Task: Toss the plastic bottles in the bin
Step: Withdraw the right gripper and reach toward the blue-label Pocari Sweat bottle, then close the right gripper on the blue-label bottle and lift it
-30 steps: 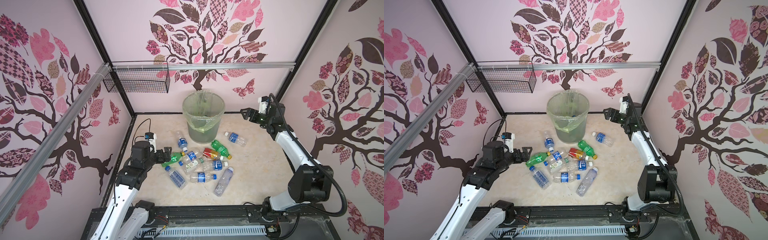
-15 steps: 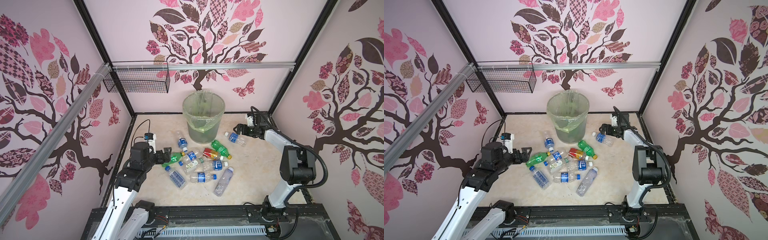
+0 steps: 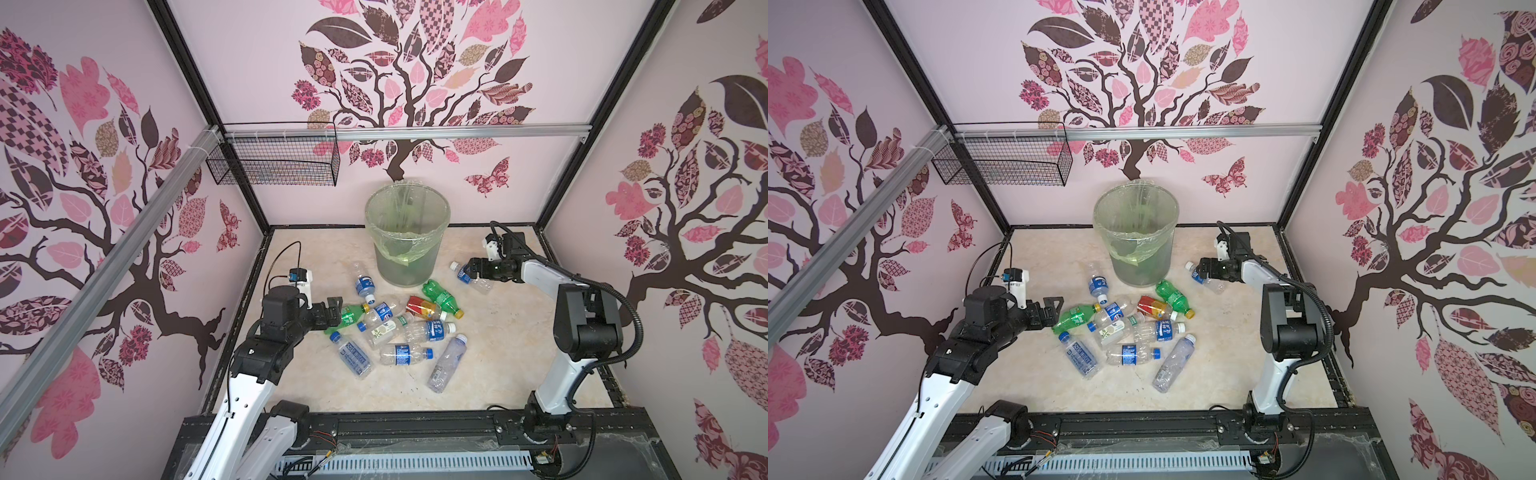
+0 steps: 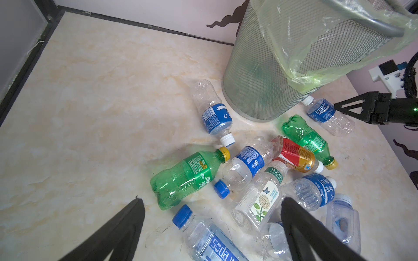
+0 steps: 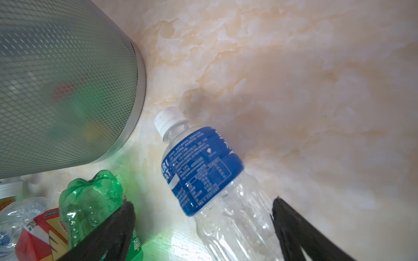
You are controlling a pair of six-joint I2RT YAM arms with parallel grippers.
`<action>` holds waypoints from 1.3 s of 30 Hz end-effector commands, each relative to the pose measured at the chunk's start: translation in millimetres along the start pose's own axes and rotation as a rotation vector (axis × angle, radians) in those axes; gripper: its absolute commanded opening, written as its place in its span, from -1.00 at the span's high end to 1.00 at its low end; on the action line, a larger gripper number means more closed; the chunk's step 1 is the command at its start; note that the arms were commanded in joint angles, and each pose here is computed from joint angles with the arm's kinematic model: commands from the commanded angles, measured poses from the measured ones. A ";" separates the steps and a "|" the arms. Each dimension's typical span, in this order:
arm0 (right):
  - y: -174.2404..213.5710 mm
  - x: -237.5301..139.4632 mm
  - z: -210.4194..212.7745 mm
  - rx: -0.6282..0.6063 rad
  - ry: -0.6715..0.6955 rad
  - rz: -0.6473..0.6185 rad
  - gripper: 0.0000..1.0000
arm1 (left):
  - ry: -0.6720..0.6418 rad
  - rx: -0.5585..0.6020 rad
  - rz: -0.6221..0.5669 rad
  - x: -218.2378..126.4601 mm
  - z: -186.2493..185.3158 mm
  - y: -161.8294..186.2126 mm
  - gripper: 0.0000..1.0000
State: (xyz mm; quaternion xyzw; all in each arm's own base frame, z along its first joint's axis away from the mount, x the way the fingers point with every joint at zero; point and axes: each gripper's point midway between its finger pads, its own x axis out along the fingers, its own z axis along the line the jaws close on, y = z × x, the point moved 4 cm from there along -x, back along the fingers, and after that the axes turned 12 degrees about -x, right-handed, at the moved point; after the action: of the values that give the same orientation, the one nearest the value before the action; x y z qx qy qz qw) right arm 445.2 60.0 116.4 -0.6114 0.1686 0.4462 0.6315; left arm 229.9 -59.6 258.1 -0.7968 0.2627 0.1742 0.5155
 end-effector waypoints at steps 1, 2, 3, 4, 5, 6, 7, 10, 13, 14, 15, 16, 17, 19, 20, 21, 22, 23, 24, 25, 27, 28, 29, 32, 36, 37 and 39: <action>20.1 17.7 5.9 -0.041 0.021 0.100 -0.91 | -0.010 0.006 -0.002 2.3 4.2 4.5 -0.95; 22.5 20.1 8.0 -0.054 0.028 0.117 -0.90 | -0.010 0.006 -0.006 1.5 4.0 3.8 -0.95; 24.8 22.3 10.2 -0.068 0.036 0.133 -0.90 | -0.011 0.007 -0.004 1.8 4.3 4.1 -0.95; 26.6 23.8 12.4 -0.082 0.046 0.147 -0.89 | -0.014 0.007 -0.005 1.6 4.8 4.2 -0.95; 28.5 25.6 13.5 -0.091 0.058 0.161 -0.88 | -0.013 0.008 -0.005 1.5 4.6 4.3 -0.95; 30.2 27.2 14.7 -0.099 0.069 0.173 -0.87 | -0.014 0.008 -0.005 1.2 4.7 4.3 -0.95; 31.4 28.0 15.0 -0.101 0.079 0.181 -0.85 | -0.014 0.009 -0.006 0.9 4.8 4.3 -0.95; 31.6 29.5 15.8 -0.077 0.083 0.187 -0.78 | -0.015 0.010 -0.011 -0.4 5.0 3.9 -0.95; 31.2 30.9 16.6 -0.052 0.080 0.180 -0.72 | -0.016 0.010 -0.012 -1.0 5.7 4.8 -0.95; 32.0 31.6 16.4 -0.047 0.082 0.179 -0.71 | -0.017 0.009 -0.012 -1.3 5.9 5.2 -0.95; 32.1 31.3 16.2 -0.043 0.086 0.178 -0.69 | -0.018 0.011 -0.012 -1.4 6.1 4.9 -0.95; 32.7 31.9 15.2 -0.039 0.092 0.177 -0.68 | -0.018 0.012 -0.011 -1.6 6.0 5.4 -0.95; 33.2 31.7 14.3 -0.033 0.099 0.175 -0.66 | -0.019 0.011 -0.013 -2.1 6.2 5.3 -0.95; 34.5 32.2 14.0 -0.028 0.104 0.175 -0.63 | -0.019 0.012 -0.014 -2.5 6.5 5.8 -0.95; 35.0 32.3 13.8 -0.025 0.105 0.176 -0.61 | -0.019 0.012 -0.013 -2.3 6.7 6.3 -0.95; 35.3 32.5 13.4 -0.022 0.106 0.176 -0.59 | -0.017 0.012 -0.015 -2.9 6.3 5.6 -0.95; 35.5 32.8 13.6 -0.020 0.106 0.176 -0.56 | -0.019 0.012 -0.015 -2.8 6.7 5.8 -0.95; 35.7 32.8 13.5 -0.017 0.106 0.175 -0.53 | -0.018 0.013 -0.016 -2.9 6.5 5.6 -0.95; 35.5 33.0 12.3 -0.011 0.114 0.171 -0.46 | -0.020 0.014 -0.014 -2.7 6.8 6.1 -0.95; 36.1 33.4 11.3 -0.005 0.124 0.170 -0.42 | -0.019 0.014 -0.015 -3.0 6.6 5.7 -0.95; 36.3 33.2 9.8 0.004 0.138 0.165 -0.36 | -0.023 0.013 -0.011 -2.5 7.4 6.9 -0.95; 37.1 33.4 9.1 0.008 0.140 0.164 -0.33 | -0.023 0.013 -0.015 -3.1 7.2 6.0 -0.95; 36.9 33.0 9.1 0.011 0.142 0.161 -0.29 | -0.023 0.013 -0.015 -3.4 7.3 6.1 -0.95; 36.2 30.0 8.9 0.020 0.150 0.153 -0.21 | -0.025 0.012 -0.027 -5.4 7.6 4.7 -0.95; 32.6 19.5 11.2 0.024 0.157 0.125 -0.14 | -0.022 0.012 -0.039 -6.9 7.4 3.8 -0.95; 30.9 16.0 12.5 0.025 0.157 0.115 -0.14 | -0.022 0.013 -0.037 -6.5 7.4 4.1 -0.95; 27.0 6.2 15.6 0.031 0.153 0.091 -0.13 | -0.021 0.009 -0.038 -6.7 7.1 3.7 -0.95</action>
State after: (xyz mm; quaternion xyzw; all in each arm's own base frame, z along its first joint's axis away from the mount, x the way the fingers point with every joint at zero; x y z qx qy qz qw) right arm 433.6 77.2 85.1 -0.6279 0.2420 0.4338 0.5992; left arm 222.3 -54.2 264.3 -0.8006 0.2433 0.1658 0.5218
